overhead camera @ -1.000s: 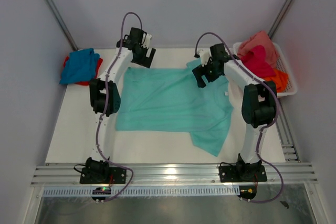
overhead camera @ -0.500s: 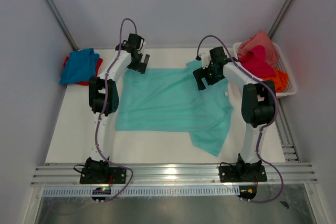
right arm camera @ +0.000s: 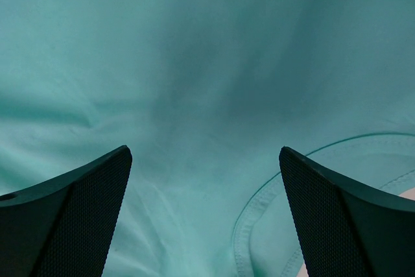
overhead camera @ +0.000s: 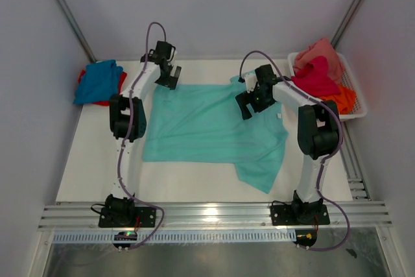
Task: Fold and stack the t-shirts
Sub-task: Flatten the tshirt out
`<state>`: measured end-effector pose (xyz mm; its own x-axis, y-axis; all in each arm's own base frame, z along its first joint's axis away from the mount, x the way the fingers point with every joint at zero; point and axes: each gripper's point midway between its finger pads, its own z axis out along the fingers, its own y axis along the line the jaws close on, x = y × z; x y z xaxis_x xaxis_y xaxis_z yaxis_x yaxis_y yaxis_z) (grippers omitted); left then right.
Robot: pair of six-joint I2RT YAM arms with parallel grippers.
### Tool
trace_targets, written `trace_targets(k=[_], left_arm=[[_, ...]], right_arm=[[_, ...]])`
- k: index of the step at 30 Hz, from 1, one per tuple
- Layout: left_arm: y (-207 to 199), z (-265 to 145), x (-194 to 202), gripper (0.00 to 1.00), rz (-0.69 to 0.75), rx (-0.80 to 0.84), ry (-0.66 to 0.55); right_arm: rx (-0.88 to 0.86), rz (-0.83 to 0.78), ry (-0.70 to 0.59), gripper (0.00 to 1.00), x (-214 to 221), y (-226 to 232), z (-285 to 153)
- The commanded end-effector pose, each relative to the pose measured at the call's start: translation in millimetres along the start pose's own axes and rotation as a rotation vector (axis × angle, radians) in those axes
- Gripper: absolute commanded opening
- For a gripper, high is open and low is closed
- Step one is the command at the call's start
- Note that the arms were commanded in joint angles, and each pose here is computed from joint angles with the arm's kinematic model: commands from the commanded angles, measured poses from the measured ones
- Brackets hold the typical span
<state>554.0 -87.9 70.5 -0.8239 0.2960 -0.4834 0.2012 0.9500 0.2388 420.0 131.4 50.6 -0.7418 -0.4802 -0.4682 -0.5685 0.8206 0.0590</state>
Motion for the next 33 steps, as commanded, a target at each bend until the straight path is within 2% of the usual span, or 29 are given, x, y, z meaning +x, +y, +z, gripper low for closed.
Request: trace_targets(k=[1, 7, 11, 19, 22, 23, 25, 26, 33], left_arm=[[25, 4, -16, 0.99, -0.051, -0.039, -0.054], [22, 21, -6, 0.96, -0.078, 0.021, -0.028], [22, 33, -2, 0.9, -0.086, 0.055, -0.024], [20, 38, -19, 0.75, -0.09, 0.101, -0.094], [23, 38, -27, 0.65, -0.088, 0.095, -0.119], [24, 37, -28, 0.56, -0.089, 0.094, -0.124], [27, 36, -35, 0.47, -0.092, 0.091, -0.146], [29, 36, -36, 0.38, -0.097, 0.09, -0.152], [26, 41, -35, 0.12, -0.112, 0.114, -0.155]], right_arm=[[0.004, -0.028, -0.043, 0.99, -4, 5, -25], [-0.007, -0.037, -0.019, 0.99, 17, 13, -30], [-0.013, -0.042, -0.007, 0.99, 27, 17, -34], [-0.015, -0.049, 0.015, 0.99, 42, 21, -36], [-0.014, -0.05, 0.028, 1.0, 48, 21, -34], [-0.017, -0.05, 0.035, 0.99, 52, 21, -32], [-0.014, -0.052, 0.038, 0.99, 54, 21, -31], [-0.015, -0.051, 0.044, 1.0, 56, 22, -30], [-0.003, -0.062, 0.072, 0.99, 69, 21, -31]])
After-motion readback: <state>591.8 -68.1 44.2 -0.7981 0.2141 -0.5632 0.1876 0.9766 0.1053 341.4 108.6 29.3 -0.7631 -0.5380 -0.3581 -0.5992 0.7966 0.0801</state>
